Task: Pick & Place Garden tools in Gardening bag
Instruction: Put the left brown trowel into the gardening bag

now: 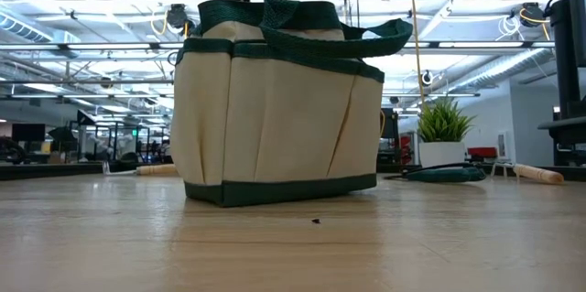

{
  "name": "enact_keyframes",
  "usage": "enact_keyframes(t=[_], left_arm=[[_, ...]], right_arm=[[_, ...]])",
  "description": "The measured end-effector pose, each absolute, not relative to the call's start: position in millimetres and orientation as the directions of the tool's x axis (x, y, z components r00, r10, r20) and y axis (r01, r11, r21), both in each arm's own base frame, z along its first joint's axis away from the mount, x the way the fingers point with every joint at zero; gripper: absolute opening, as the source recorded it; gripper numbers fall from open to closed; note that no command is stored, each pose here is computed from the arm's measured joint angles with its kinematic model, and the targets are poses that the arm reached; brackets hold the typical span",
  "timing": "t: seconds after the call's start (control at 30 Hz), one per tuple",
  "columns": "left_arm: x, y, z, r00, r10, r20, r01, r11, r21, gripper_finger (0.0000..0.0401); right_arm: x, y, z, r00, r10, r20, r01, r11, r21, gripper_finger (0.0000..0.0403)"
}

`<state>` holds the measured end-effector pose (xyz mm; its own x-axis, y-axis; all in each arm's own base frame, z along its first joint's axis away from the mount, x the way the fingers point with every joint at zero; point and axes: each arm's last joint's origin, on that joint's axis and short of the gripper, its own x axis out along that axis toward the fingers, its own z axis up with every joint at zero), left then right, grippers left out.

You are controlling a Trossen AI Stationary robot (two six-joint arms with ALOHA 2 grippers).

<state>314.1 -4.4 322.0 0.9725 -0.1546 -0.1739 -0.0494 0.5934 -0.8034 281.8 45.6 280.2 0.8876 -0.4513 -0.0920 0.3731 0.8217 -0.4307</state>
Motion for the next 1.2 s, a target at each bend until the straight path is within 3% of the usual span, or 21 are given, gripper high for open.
enact_keyframes(t=[0.27,0.57,0.87,1.03,1.2], left_arm=[[315.1,-6.9,330.6,0.987,-0.137,-0.087,0.042,0.732,-0.68,0.0166],[317.0,-22.8,338.8,0.992,-0.125,0.015,0.117,0.873,-0.474,0.0166],[315.7,-35.3,345.7,0.993,-0.079,0.088,0.102,0.949,-0.298,0.0166],[320.2,-35.0,342.2,0.994,-0.058,0.093,0.083,0.954,-0.289,0.0166],[328.3,-32.6,333.8,0.996,-0.048,0.08,0.07,0.953,-0.294,0.0179]], right_arm=[[261.7,36.0,297.2,0.978,-0.151,-0.146,0.141,0.987,-0.075,0.006],[261.4,19.0,303.3,0.981,0.154,-0.116,-0.114,0.95,0.29,0.006],[265.2,12.3,309.5,0.976,0.216,-0.03,-0.192,0.915,0.356,0.006],[274.6,14.1,310.4,0.963,0.266,0.053,-0.266,0.886,0.38,0.006],[283.7,14.3,301.0,0.963,0.266,0.033,-0.257,0.882,0.395,0.006]])
